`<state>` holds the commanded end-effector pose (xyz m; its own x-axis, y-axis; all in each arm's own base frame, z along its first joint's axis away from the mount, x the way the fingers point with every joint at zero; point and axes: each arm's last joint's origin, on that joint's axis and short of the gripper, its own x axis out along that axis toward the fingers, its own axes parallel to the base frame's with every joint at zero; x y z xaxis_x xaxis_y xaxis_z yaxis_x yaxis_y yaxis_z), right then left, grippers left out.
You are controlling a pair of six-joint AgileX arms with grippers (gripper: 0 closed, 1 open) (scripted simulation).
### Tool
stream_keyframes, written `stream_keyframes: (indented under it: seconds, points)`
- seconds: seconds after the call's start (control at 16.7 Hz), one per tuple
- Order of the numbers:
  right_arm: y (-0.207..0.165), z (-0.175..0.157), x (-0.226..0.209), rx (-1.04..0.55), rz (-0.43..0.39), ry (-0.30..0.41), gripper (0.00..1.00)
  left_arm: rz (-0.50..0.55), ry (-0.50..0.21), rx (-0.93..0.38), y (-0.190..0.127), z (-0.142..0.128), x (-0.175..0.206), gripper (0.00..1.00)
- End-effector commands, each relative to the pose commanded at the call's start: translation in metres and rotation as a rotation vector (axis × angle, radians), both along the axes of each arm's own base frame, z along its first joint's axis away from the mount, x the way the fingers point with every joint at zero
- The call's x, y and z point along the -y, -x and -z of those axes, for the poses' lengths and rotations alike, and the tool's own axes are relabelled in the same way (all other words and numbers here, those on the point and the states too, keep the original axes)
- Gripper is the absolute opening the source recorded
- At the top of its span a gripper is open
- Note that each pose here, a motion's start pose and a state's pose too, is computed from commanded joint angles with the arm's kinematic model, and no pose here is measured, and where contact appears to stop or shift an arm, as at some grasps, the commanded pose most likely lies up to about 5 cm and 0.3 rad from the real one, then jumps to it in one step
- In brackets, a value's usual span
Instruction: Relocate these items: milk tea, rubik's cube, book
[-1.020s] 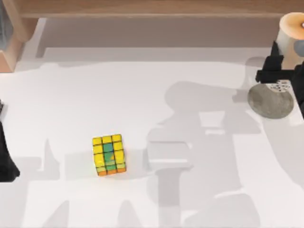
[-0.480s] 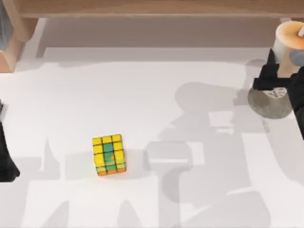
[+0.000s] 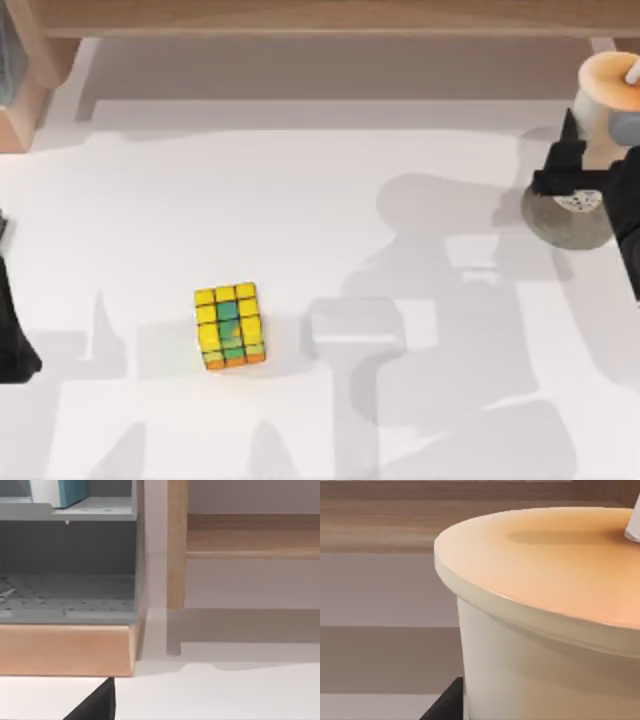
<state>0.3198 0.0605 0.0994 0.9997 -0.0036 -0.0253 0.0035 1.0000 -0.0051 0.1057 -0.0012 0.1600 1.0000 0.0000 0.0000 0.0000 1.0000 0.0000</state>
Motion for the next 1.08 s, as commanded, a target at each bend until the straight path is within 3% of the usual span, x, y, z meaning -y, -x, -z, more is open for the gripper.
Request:
stream_keyframes:
  seconds: [0.66, 1.08]
  points:
    - [0.0, 0.0, 0.0, 0.0, 0.0, 0.0, 0.98, 0.0, 0.0, 0.0, 0.0, 0.0, 0.0, 1.0]
    - [0.0, 0.0, 0.0, 0.0, 0.0, 0.0, 1.0, 0.0, 0.0, 0.0, 0.0, 0.0, 0.0, 1.0]
